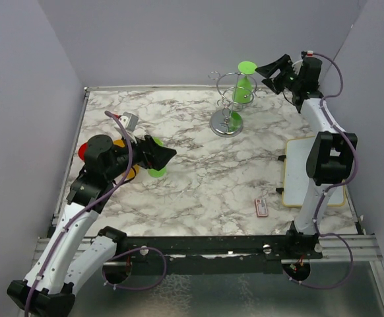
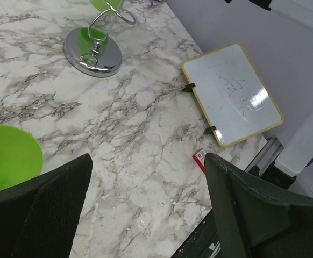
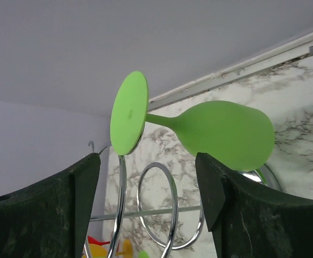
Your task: Take the wine glass off the wine glass rack
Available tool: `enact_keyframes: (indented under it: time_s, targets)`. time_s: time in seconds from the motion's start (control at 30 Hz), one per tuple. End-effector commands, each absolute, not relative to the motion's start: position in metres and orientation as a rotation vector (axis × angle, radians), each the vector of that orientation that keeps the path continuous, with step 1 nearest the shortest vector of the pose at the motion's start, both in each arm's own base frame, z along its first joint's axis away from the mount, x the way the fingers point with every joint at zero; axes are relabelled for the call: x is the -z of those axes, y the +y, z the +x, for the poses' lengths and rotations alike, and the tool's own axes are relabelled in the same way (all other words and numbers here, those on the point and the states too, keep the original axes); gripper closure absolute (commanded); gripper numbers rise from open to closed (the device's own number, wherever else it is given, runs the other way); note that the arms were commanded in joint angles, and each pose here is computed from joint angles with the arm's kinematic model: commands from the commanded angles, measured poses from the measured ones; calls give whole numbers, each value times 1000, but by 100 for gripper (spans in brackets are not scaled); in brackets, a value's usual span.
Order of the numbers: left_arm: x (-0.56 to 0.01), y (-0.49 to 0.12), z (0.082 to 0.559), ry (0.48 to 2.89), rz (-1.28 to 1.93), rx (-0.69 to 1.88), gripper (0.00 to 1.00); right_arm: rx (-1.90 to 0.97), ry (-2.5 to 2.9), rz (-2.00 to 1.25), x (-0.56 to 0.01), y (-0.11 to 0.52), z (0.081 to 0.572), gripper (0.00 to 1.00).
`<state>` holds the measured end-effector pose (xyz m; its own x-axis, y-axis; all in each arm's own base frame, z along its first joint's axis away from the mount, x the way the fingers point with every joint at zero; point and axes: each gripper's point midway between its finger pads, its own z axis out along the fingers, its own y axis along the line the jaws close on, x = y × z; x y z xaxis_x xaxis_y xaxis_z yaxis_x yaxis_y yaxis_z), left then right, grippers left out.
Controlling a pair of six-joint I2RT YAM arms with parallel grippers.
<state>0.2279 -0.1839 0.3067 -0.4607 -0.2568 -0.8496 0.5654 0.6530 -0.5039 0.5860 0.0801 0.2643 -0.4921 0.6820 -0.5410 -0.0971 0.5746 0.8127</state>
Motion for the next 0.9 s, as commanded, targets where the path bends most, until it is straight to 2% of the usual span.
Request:
enact_keyframes:
  time_s: [0.0, 0.33, 0.67, 0.87]
  targets:
    - [-327, -187, 230, 1765, 281, 978, 12, -1262, 1752, 439, -282, 98, 602, 31]
    - [-332, -189, 231, 1756, 300, 983, 12, -1276, 1716, 480, -271, 95, 615, 33]
    - [-332, -190, 232, 1761, 300, 985, 13, -1321, 1703, 481, -278, 98, 628, 54]
    - [-330, -189, 233, 1770, 296, 980, 13, -1321, 1718, 494, -274, 98, 630, 56]
